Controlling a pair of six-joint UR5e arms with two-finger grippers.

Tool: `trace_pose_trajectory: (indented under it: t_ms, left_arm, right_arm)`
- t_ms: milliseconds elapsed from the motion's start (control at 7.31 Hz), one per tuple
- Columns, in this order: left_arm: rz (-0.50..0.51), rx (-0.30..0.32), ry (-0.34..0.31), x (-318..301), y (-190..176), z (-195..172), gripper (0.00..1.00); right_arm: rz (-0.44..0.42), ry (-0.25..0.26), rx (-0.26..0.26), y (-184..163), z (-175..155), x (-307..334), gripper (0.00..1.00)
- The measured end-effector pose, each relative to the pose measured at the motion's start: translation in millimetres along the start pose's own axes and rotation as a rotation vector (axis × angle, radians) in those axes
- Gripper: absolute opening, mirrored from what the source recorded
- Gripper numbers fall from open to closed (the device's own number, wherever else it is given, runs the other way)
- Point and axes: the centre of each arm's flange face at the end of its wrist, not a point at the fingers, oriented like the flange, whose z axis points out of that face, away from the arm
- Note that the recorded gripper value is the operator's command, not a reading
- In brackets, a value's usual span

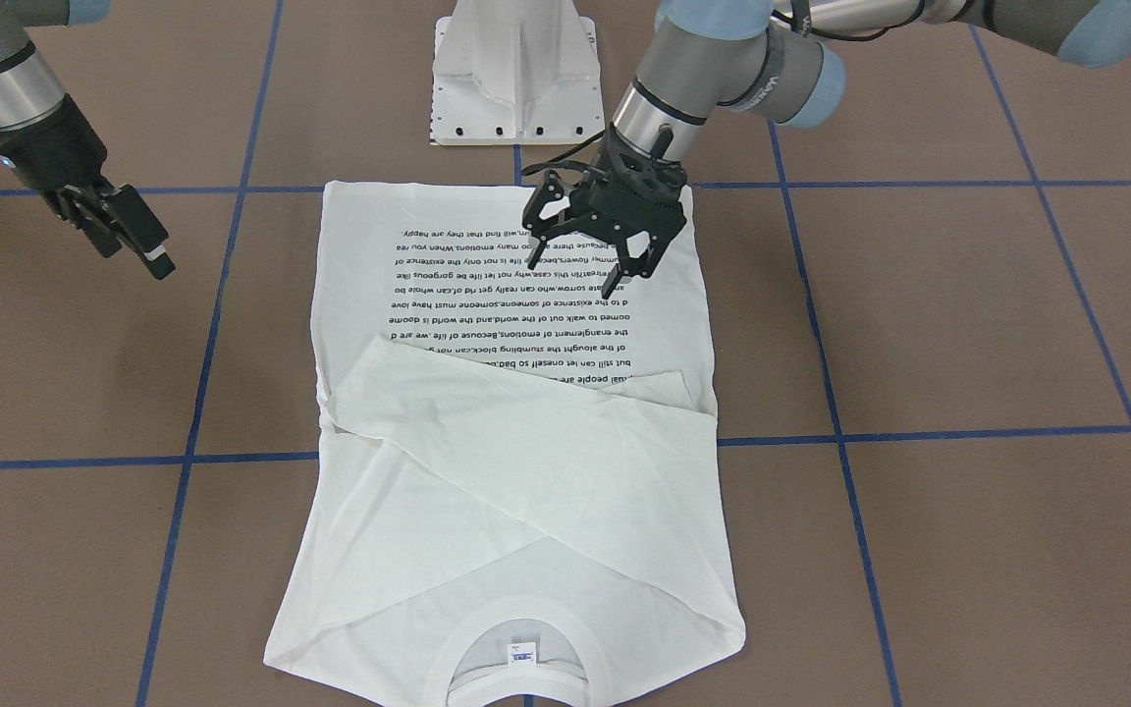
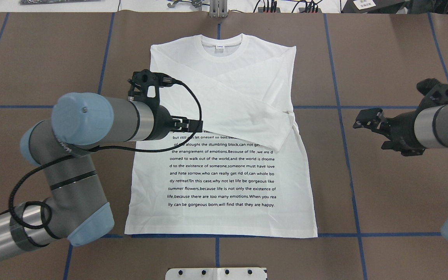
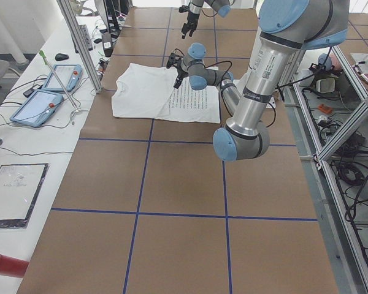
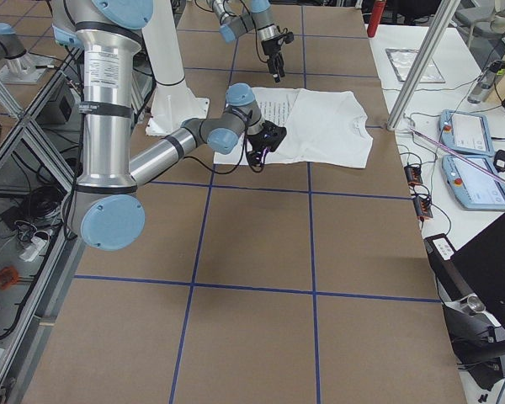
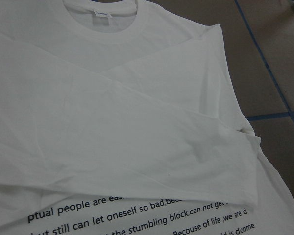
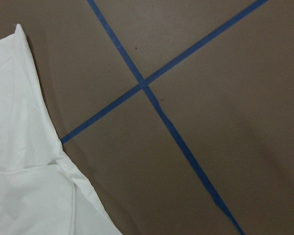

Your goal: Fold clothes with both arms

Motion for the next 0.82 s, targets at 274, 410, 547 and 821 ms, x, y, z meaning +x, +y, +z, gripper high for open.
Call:
trace_pose_trajectory:
  t_ms: [274, 410, 547, 821]
  left_arm:
    - [0.036, 0.007, -0.021, -39.6, 14.3, -39.0, 0.99]
    - [0.018, 0.012, -0.021, -47.8, 18.2, -52.8, 0.99]
    - [-0.017, 0.017, -0.016, -51.5, 22.1, -65.8, 1.00]
    - [-0.070, 0.020, 0.001, -51.8, 26.2, -80.6, 0.94]
  right_arm:
    - [0.016, -0.006, 0.018, 73.6, 25.2, -2.7, 0.99]
    - [0.032, -0.010, 0.016, 110.0, 33.6, -0.9, 0.99]
    - [0.053, -0.004, 0.017, 142.9, 39.9, 3.1, 0.99]
    - [0.094, 0.029, 0.027, 205.0, 48.5, 8.2, 0.98]
